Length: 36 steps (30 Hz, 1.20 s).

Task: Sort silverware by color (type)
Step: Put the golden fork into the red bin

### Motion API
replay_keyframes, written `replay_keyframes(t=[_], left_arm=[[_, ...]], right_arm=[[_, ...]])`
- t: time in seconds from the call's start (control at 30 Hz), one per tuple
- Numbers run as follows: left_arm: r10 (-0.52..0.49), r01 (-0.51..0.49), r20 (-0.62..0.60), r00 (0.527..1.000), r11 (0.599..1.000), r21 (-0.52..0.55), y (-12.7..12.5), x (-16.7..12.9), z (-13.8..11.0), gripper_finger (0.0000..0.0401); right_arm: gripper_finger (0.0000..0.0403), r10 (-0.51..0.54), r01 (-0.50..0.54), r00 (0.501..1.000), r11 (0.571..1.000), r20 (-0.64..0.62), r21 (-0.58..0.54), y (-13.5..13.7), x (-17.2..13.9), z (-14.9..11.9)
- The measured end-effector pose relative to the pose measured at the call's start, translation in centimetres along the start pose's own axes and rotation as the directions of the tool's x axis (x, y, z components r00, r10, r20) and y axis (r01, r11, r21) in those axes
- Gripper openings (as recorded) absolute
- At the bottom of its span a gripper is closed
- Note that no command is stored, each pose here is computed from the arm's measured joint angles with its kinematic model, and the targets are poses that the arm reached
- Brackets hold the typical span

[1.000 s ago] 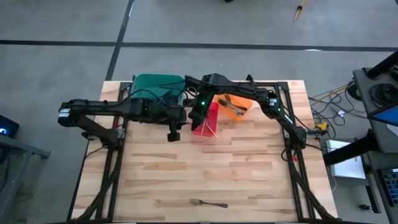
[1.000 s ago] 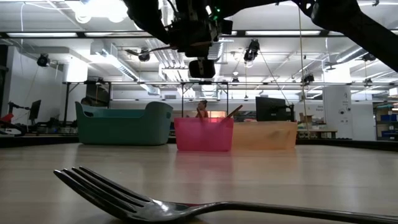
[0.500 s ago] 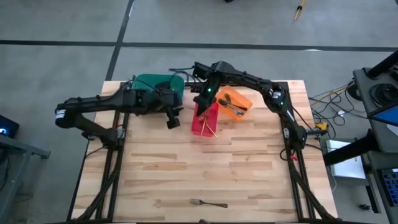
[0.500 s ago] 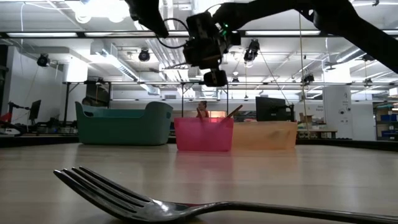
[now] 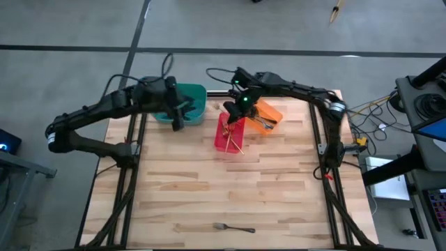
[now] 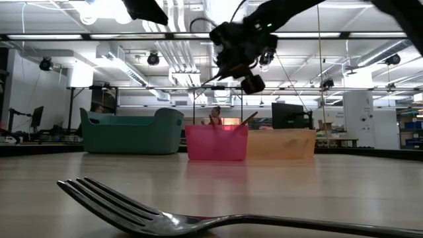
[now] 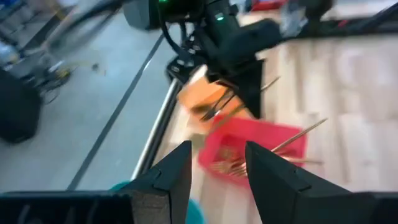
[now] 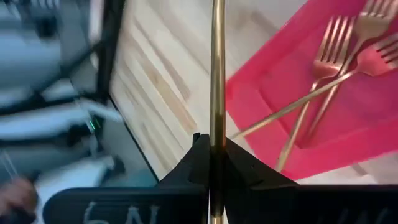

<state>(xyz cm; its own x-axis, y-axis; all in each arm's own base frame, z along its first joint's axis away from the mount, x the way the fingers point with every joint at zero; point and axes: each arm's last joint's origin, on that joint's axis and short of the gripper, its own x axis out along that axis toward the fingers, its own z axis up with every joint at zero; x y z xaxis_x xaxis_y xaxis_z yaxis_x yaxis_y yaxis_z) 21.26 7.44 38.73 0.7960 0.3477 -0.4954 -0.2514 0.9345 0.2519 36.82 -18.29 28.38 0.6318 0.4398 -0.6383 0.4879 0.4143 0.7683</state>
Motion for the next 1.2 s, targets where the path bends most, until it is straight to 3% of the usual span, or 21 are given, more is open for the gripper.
replay_keyframes(t=[0.2,0.37,0.53,0.93,1.2], left_arm=[[-0.034,0.038,0.128,0.991,0.999,-0.035,0.1,-1.8,-1.2,0.0130],[-0.014,0.023,0.198,0.980,0.999,-0.043,0.0,-2.5,-2.0,0.0130],[-0.002,0.012,0.226,0.974,0.999,-0.045,-0.1,-2.5,-2.2,0.0130],[-0.005,0.026,0.198,0.980,0.995,-0.101,-0.1,-0.8,-2.1,0.0130],[-0.011,0.029,0.176,0.984,0.995,-0.098,-0.2,0.4,-2.1,0.0130]], right_arm=[[0.0009,0.063,-0.091,0.983,0.982,0.172,0.163,-0.1,0.2,-3.1],[0.0009,0.114,-0.169,0.977,0.928,0.179,0.332,-1.7,3.3,-5.5],[0.0009,0.149,-0.207,0.975,0.885,0.167,0.418,-1.7,5.8,-7.1],[0.0009,-0.008,-0.112,0.982,0.780,0.189,0.616,-5.4,7.7,-9.0],[0.0033,-0.016,-0.113,0.979,0.788,0.204,0.605,-5.9,7.4,-8.7]])
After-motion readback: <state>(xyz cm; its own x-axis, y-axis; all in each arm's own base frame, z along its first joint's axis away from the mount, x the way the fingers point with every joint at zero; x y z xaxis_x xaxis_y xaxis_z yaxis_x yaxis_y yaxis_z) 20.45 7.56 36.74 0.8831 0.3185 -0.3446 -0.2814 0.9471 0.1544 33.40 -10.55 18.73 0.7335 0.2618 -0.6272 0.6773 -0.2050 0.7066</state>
